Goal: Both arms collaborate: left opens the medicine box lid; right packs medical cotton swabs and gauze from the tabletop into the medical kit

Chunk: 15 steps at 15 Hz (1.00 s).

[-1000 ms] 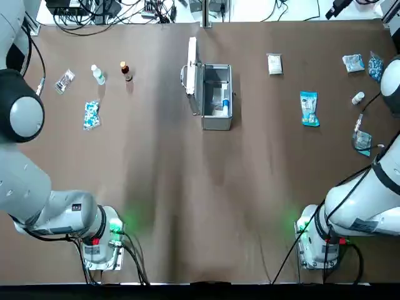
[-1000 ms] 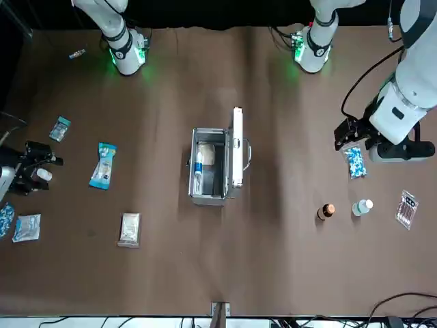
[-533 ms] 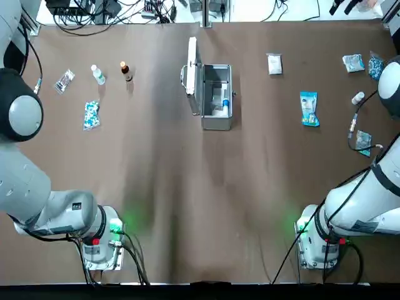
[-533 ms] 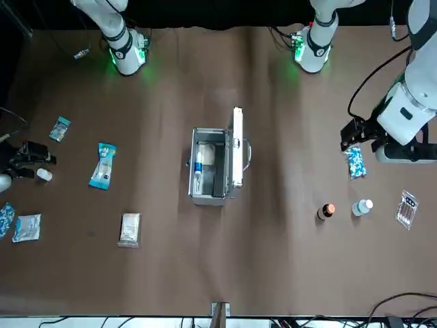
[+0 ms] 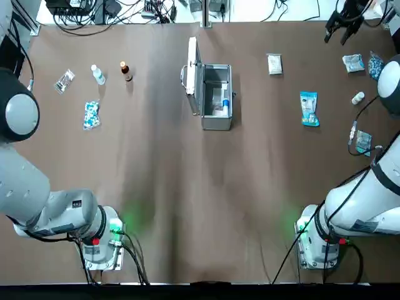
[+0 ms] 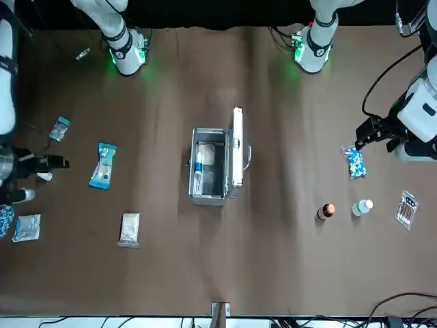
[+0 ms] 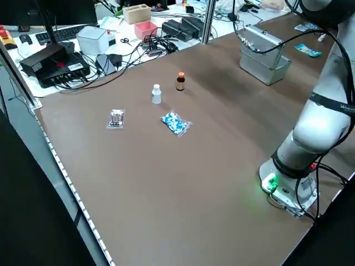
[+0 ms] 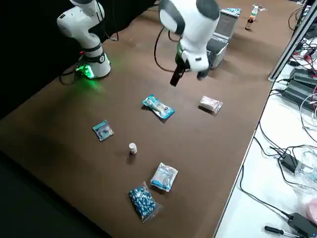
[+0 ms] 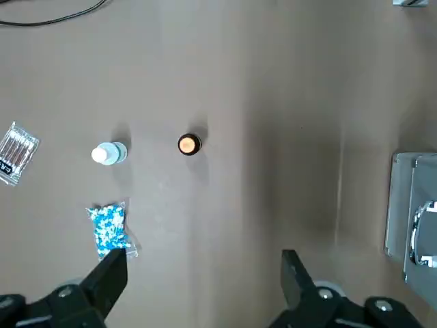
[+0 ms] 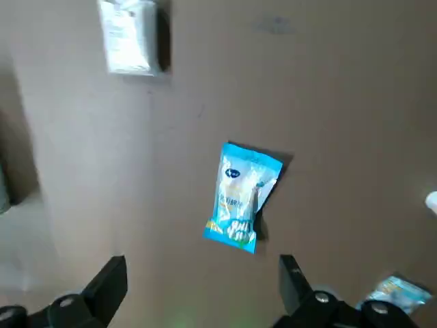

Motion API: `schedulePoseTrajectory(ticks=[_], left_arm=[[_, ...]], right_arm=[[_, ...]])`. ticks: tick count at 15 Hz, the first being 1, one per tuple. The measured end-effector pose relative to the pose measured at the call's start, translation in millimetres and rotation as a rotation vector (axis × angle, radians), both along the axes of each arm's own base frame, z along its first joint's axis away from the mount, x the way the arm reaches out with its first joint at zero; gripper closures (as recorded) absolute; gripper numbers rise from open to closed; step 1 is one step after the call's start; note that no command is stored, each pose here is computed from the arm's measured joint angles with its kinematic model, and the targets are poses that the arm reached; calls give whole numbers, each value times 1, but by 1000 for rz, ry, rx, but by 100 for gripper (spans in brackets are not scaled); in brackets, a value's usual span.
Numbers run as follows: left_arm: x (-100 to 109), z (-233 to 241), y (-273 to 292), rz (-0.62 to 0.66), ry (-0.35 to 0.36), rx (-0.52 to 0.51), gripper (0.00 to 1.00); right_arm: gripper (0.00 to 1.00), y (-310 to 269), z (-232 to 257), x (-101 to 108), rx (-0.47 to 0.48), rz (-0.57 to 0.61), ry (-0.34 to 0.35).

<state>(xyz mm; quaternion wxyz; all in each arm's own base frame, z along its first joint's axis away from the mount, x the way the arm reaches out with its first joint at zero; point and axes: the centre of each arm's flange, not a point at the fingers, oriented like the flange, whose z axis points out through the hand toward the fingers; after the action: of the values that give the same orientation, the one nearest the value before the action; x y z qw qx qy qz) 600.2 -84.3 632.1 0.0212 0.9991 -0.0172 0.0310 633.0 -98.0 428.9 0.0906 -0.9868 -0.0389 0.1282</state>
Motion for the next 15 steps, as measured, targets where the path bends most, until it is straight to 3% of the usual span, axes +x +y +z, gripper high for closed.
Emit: schedulePoseTrajectory(ticks=[6,8,15], left_arm=[[-1,0,-2,-3,2,1,0],[-2,0,-2,-4,2,1,0],[-5,2,-3,-5,0,4,0]], right_arm=[[2,-16,-119,-32,-32,-103,23],[3,-23,-152,-49,-37,-145,70],[10,-9,-221,-82,-35,-143,164]])
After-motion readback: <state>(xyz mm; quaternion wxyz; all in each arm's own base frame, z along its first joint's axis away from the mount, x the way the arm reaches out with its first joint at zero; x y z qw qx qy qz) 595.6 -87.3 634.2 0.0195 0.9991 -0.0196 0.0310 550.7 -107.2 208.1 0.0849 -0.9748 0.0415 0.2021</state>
